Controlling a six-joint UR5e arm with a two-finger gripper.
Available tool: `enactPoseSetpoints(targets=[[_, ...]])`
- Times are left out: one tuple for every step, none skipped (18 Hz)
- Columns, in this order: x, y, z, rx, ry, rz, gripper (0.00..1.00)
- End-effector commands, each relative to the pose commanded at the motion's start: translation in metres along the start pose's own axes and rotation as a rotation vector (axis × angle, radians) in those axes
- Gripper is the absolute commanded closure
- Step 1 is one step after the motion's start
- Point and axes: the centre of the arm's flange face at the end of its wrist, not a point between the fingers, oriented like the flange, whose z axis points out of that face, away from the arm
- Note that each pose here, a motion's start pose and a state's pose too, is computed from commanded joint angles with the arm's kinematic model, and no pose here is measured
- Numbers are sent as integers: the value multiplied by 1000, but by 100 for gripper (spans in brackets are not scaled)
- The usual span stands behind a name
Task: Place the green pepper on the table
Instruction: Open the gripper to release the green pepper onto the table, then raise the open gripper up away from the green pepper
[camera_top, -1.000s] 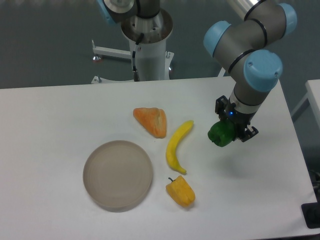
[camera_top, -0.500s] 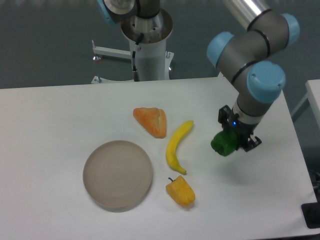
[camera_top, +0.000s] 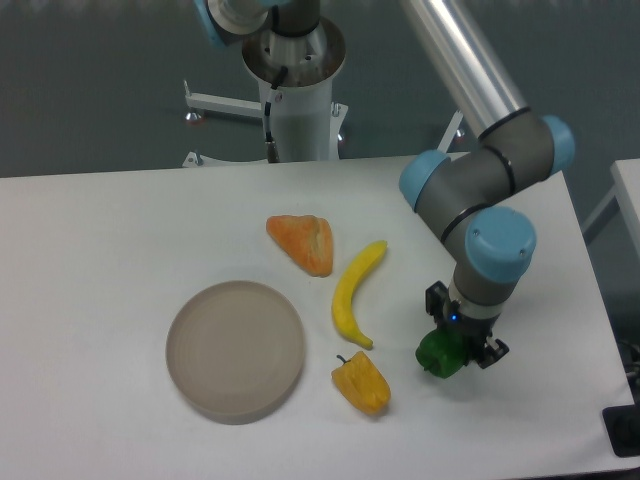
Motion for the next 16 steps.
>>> enactPoseSetpoints(targets=[[0, 0, 0, 0, 0, 3, 91], [1, 0, 0, 1, 2, 15, 85], [0, 0, -1, 2, -1, 18, 73], [0, 1, -1, 2, -3, 26, 59], [-2, 7, -2, 11, 1, 44, 29], [-1, 6, -5, 34, 7, 57, 0], [1, 7, -9, 37, 6, 46, 0], [4, 6, -9, 41, 10, 41, 0], [4, 6, -11, 40, 8, 37, 0], [5, 6, -18, 39, 1, 25, 0], [8, 7, -27, 37, 4, 5, 0], [13, 8, -44, 29, 17, -38, 0], [16, 9, -55, 24, 41, -55, 0], [20, 11, -66, 18, 68, -59, 0], [25, 12, -76, 12, 81, -59, 0], [29, 12, -84, 10, 79, -53, 0]])
